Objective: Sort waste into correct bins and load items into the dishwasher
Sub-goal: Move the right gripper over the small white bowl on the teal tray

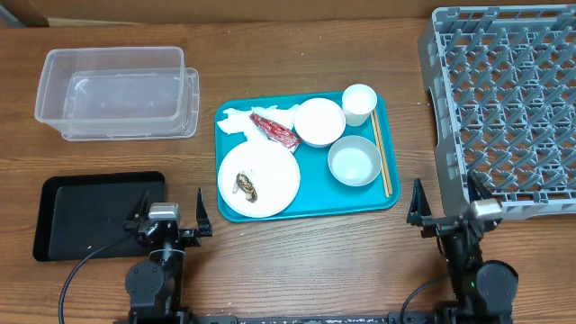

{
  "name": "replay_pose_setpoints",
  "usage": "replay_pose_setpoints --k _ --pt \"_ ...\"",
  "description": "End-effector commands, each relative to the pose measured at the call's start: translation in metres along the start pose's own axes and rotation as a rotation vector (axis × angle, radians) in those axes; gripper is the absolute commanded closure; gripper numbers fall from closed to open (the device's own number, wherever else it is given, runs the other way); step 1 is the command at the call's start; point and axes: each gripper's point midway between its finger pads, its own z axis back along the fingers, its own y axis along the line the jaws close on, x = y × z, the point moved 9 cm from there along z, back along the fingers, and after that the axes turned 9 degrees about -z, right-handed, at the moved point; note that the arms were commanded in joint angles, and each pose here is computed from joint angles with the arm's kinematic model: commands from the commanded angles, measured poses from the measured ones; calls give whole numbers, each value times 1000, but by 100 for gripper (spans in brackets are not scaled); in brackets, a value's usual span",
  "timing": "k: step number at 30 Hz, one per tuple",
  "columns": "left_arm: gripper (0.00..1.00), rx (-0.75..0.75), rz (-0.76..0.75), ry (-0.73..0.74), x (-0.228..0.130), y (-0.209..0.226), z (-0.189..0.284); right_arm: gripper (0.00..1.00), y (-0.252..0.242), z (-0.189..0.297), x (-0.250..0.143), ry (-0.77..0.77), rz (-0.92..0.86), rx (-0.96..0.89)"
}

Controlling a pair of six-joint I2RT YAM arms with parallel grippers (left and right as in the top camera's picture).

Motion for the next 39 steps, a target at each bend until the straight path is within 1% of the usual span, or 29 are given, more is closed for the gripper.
replay_pose_setpoints --k 1,3,6,8,11,12,13,15,17,18,19,21,23,24,25,29,31,32,34,38,39 --pt "0 2 -16 -7 -1 0 0 0 30 6 15 -60 -47 343" --pt "0 2 -16 -7 -1 0 0 0 50 18 29 -103 -54 579" --pt "0 2 -16 -7 -1 0 0 0 74 42 40 -90 -32 905" --pt "0 2 -16 -7 -1 0 0 0 79 49 46 -122 9 970" --pt "0 2 -16 -7 -1 0 0 0 79 54 62 -269 35 930" --pt "0 2 -16 -7 -1 0 0 0 75 52 69 -317 -22 868" --pt "0 2 -16 -7 -1 0 0 0 70 49 78 -361 -124 789" --pt "0 2 -16 -7 -1 0 0 0 60 45 94 -453 -238 650" --pt "0 2 -16 -7 -1 0 0 0 56 43 107 -498 -263 567" --pt "0 2 -16 -7 -1 0 0 0 54 39 120 -501 -258 497" --pt "0 2 -16 -7 -1 0 0 0 55 36 127 -486 -224 470" --pt "0 2 -16 -7 -1 0 0 0 61 25 144 -414 -127 444" --pt "0 2 -16 -7 -1 0 0 0 72 8 164 -281 -40 482" --pt "1 2 -16 -7 -1 0 0 0 75 0 171 -224 -30 499" --pt "0 2 -16 -7 -1 0 0 0 79 -13 180 -133 -24 528" --pt "0 2 -16 -7 -1 0 0 0 90 -62 206 209 -130 604" --pt "0 2 -16 -7 -1 0 0 0 91 -84 218 329 -178 584" --pt "0 2 -16 -7 -1 0 0 0 93 -93 223 376 -164 581" --pt "0 2 -16 -7 -1 0 0 0 96 -108 227 470 -134 536" --pt "0 2 -16 -7 -1 0 0 0 99 -127 219 705 -68 269" --pt "0 2 -16 -7 -1 0 0 0 106 -130 212 778 -52 248"
